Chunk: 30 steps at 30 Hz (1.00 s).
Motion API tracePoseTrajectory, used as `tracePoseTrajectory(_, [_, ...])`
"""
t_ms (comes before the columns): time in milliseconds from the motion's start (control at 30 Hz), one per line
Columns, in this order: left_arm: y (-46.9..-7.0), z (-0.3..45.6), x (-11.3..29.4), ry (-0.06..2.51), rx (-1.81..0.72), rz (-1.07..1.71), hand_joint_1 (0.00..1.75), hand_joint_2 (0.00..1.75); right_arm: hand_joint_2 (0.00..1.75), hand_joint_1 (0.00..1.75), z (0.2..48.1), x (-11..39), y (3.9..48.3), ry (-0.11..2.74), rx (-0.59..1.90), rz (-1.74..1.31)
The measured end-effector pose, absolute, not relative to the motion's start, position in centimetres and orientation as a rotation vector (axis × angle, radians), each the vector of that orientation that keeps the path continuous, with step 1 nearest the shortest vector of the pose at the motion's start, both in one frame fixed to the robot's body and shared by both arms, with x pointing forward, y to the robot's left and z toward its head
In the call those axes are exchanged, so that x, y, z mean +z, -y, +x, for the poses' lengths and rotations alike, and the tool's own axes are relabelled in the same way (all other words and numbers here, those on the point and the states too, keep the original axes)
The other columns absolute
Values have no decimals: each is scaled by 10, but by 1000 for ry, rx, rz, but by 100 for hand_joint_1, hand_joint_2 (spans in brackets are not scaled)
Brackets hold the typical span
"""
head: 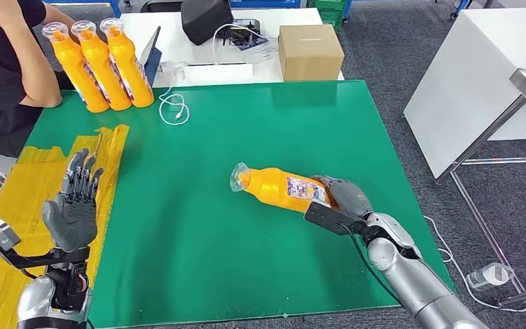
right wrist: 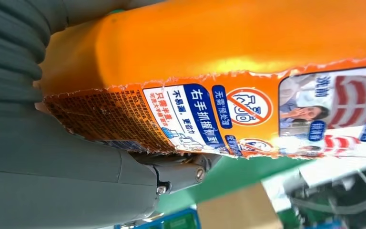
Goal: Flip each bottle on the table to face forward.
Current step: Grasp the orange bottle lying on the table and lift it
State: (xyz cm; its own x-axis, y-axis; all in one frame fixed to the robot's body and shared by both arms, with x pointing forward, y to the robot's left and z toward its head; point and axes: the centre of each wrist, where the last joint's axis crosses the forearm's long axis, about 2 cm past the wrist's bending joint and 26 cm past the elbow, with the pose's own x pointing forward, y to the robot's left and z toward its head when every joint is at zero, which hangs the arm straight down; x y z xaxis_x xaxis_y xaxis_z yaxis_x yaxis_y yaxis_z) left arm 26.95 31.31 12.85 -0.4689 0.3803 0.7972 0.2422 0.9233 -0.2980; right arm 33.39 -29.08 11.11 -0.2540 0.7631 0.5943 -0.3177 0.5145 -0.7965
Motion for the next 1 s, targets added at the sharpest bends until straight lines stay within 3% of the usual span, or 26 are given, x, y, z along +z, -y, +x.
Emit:
tracePoseTrajectory(267, [-314, 268, 129, 2084, 172, -442, 0, 0, 175, 175, 328, 123, 286, 1593, 991, -379])
tracePoseTrajectory(433, [-311, 268, 129, 2070, 166, -434, 0, 0, 175, 175, 328, 141, 268, 1790, 915, -308])
tracePoseTrajectory(567, [-304, 269, 130, 2050, 144, -446, 0, 175, 175, 175, 330, 163, 235, 1887, 866, -275])
tracePoseTrajectory(1000, [-262, 273, 141, 2032, 61, -597, 0, 175, 175, 175, 313, 183, 95, 1978, 846, -1])
